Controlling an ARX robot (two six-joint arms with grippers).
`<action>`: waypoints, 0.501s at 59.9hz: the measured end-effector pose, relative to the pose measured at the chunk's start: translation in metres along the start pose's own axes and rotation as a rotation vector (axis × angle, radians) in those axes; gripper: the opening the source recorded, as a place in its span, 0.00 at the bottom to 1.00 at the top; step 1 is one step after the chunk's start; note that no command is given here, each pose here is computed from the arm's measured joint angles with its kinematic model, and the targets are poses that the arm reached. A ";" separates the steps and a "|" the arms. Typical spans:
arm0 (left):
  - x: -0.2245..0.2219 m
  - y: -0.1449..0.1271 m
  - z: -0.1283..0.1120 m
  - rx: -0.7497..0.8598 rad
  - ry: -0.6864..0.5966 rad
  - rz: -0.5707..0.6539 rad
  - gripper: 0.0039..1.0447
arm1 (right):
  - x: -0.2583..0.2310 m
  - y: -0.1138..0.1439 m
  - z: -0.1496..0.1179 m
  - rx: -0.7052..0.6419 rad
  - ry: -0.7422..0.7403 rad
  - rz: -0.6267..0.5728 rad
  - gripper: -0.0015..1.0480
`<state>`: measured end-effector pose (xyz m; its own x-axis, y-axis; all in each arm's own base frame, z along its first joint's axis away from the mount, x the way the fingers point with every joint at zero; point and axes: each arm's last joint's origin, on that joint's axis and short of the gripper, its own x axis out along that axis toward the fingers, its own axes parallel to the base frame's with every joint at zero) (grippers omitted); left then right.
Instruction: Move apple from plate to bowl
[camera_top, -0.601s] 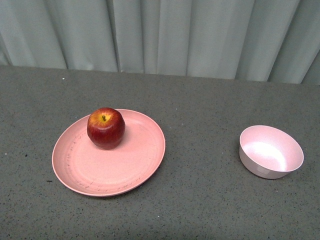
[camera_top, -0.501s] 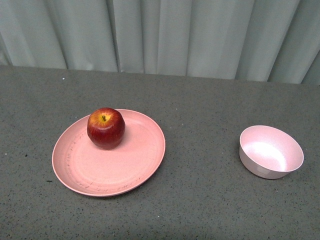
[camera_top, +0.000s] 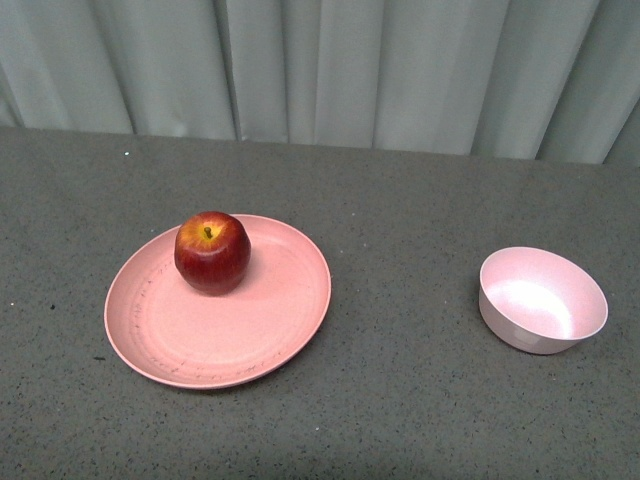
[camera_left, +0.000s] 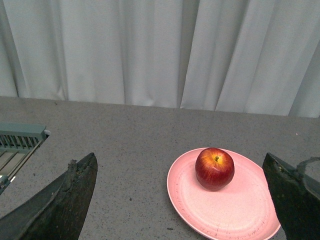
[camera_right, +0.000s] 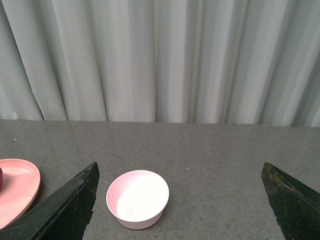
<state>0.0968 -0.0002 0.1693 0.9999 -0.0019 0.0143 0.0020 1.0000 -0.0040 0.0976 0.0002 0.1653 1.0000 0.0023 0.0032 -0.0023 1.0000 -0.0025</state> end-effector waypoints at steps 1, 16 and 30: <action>0.000 0.000 0.000 0.000 0.000 0.000 0.94 | 0.000 0.000 0.000 0.000 0.000 0.000 0.91; 0.000 0.000 0.000 0.000 0.000 0.000 0.94 | 0.000 0.000 0.000 0.000 0.000 0.000 0.91; 0.000 0.000 0.000 0.000 0.000 0.000 0.94 | 0.000 0.000 0.000 0.000 0.000 0.000 0.91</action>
<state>0.0968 -0.0002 0.1693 0.9999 -0.0019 0.0143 0.0020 1.0000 -0.0044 0.0976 0.0002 0.1653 1.0000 0.0027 0.0032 -0.0027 1.0000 -0.0025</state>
